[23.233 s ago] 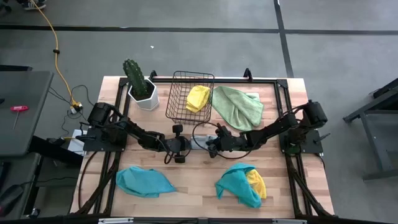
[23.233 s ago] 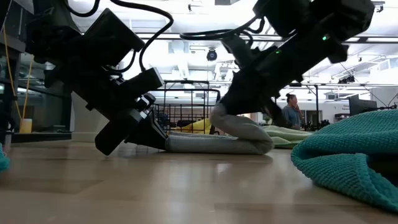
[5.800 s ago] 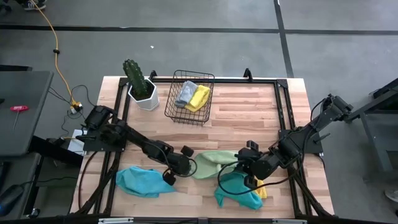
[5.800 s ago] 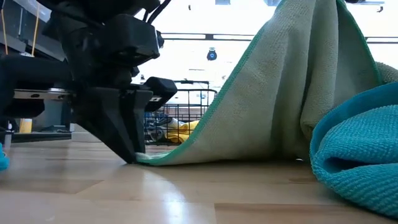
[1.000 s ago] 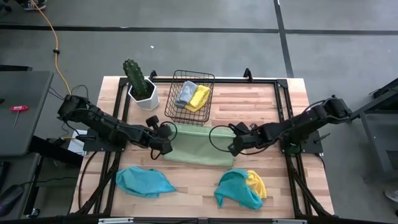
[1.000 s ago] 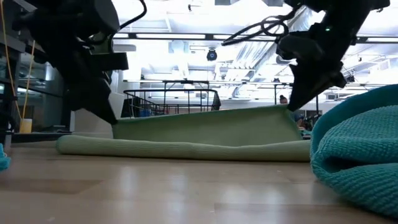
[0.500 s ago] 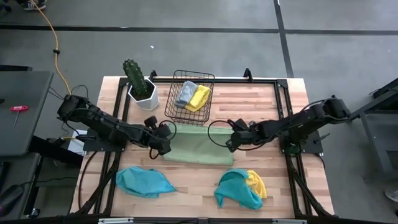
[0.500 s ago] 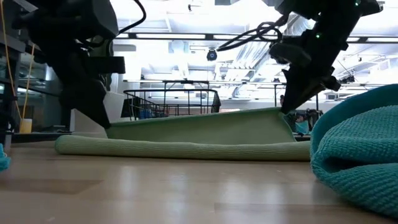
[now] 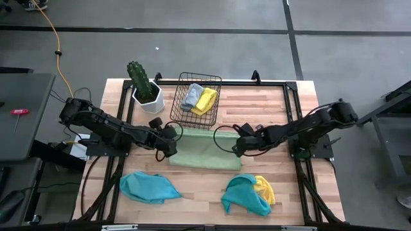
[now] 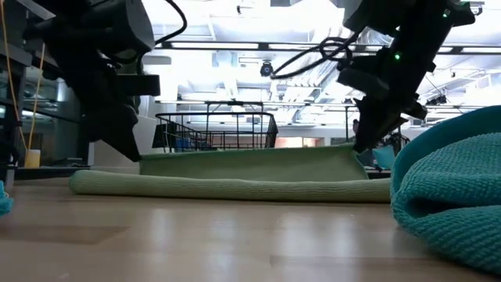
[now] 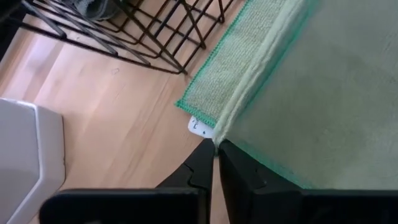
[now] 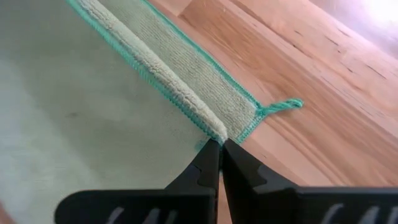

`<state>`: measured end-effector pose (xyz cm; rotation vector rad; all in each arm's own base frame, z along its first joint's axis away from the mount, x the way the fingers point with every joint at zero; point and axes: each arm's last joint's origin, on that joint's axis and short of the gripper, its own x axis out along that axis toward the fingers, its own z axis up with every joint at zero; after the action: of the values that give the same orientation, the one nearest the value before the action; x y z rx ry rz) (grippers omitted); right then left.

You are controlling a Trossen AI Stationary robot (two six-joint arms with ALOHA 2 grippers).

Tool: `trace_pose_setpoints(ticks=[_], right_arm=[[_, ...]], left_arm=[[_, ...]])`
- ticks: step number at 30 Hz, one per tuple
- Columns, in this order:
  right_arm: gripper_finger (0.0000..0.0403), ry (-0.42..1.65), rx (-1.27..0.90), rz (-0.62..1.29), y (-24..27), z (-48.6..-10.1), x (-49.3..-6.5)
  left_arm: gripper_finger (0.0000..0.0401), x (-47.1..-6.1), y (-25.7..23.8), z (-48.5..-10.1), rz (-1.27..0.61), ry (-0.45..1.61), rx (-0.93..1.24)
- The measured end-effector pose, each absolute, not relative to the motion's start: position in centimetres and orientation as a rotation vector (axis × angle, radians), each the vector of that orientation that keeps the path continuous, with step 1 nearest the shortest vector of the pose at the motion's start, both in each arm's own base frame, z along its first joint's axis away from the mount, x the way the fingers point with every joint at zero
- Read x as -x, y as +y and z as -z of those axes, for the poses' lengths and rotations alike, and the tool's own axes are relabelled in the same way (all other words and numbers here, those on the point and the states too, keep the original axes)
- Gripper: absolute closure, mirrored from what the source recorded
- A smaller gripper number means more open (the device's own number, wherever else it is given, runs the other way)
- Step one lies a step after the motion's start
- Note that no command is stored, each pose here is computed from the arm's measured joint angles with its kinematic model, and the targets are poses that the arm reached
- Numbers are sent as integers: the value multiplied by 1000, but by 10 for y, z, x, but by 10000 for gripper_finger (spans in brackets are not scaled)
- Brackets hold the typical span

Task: Fold microfiber towels
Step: Fold the green microfiber cloth

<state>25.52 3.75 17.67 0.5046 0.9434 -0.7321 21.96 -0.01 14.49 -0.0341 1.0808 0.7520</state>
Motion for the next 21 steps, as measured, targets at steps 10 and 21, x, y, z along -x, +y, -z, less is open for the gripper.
trace_pose_setpoints(ticks=[10,21], right_arm=[[344,940,-448,771,25,-172,-259],[210,881,-266,802,18,-189,-251]], left_arm=[[343,-219,6,-145,-767,1094,-19],[276,-214,8,-165,-731,1039,-101]])
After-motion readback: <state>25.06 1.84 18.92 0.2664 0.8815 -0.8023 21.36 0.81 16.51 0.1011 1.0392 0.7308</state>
